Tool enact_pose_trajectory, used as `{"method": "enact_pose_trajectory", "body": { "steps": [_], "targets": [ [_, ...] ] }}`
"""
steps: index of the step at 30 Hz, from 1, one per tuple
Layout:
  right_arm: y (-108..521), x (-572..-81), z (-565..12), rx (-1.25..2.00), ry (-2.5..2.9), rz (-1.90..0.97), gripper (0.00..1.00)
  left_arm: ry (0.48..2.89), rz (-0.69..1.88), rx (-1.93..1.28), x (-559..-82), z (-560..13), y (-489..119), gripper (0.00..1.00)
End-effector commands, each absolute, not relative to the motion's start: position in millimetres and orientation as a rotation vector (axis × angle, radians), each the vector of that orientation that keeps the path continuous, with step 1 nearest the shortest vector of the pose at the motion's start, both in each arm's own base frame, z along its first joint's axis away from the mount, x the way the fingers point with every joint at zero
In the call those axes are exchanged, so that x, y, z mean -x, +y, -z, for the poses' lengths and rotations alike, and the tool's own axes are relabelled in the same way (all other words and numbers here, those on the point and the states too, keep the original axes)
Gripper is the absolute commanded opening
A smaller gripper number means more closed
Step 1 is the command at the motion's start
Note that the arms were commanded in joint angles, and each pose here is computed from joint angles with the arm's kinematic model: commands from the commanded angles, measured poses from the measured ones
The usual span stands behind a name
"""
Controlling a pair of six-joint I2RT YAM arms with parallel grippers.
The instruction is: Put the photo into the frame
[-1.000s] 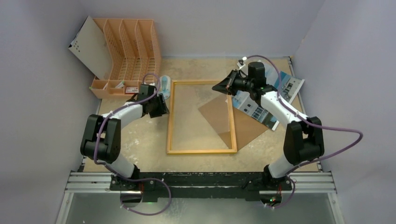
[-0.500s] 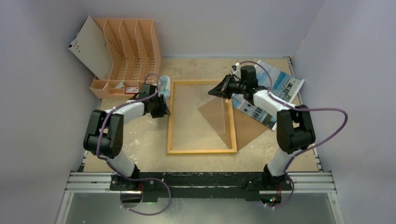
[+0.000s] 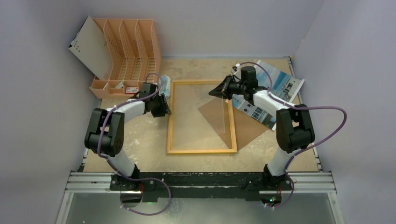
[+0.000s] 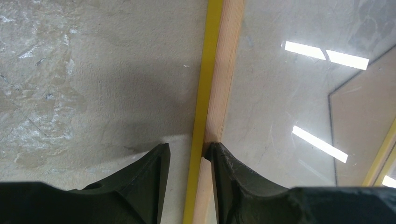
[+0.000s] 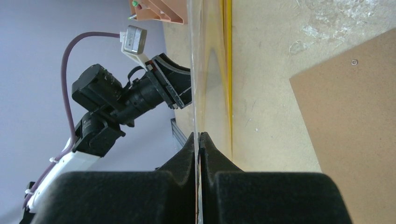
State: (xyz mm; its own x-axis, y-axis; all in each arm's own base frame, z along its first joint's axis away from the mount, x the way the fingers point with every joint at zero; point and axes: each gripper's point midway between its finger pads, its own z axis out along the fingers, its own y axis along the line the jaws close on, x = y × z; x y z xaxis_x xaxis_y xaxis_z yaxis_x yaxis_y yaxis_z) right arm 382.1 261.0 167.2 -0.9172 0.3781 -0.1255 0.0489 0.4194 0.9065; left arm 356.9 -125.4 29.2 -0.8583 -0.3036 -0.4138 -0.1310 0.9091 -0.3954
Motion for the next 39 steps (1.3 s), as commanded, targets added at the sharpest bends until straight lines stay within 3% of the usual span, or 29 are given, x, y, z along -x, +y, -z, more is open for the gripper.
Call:
{"method": "enact_pose_trajectory", "body": {
  "steps": [1, 14, 39],
  "targets": [
    [264.5, -367.4, -184.4, -0.336, 2.354, -1.560, 0.00, 2.599, 0.458, 0.346, -362.6, -22.4, -121.3, 0.39],
    [267.5, -357.9, -195.8, -0.390, 2.366, -1.654, 0.00, 2.610, 0.429, 0.361, -360.5, -19.0, -117.7, 0.25],
    [249.4, -358.4, -173.2, -0.456, 2.443, -1.608, 0.00, 2.584, 0.417, 0.355, -363.4, -30.5, -115.7, 0.19]
  ]
}}
